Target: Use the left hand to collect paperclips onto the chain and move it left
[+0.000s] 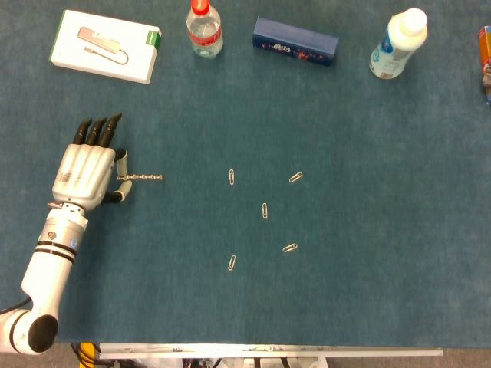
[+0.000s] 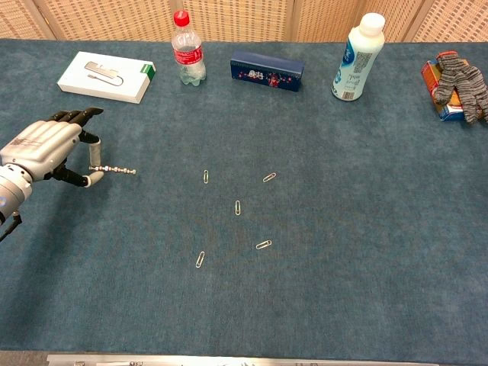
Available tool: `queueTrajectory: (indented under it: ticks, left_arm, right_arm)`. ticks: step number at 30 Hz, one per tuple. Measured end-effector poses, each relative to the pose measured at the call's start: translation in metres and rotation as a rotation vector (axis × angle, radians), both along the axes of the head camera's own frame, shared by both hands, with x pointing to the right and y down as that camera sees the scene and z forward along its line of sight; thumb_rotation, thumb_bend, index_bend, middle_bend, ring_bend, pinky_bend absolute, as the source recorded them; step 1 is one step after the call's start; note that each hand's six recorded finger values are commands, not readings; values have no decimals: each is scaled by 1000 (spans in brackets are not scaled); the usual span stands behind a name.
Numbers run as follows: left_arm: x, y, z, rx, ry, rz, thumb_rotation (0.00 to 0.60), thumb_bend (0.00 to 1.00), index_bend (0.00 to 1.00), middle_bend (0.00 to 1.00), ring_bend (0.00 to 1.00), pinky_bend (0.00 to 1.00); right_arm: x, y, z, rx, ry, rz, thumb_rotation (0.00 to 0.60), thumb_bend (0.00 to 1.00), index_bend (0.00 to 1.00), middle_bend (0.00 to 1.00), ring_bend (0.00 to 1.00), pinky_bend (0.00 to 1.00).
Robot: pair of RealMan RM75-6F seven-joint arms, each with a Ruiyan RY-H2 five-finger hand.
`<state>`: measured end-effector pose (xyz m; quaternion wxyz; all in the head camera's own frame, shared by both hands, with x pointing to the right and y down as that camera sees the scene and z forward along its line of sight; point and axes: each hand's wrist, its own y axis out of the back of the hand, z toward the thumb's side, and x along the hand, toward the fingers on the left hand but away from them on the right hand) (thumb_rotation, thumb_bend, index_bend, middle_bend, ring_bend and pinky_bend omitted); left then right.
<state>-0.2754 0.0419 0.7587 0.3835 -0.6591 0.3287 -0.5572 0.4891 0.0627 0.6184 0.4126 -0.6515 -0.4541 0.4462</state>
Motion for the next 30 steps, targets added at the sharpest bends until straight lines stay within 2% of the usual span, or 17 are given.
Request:
queueTrajectory:
  ticks: [16,30]
  left_arm:
    - [18,-7,-19,51,38,38,600,311,665,0,0,0]
    - [53,-20,-29,46,70,94,600,311,665,0,0,0]
  right_arm:
    - [1,0,0,3,-4,4,600,358,528,348,248,224]
    - [3,1,0,4,-8,8,600,358,528,348,248,224]
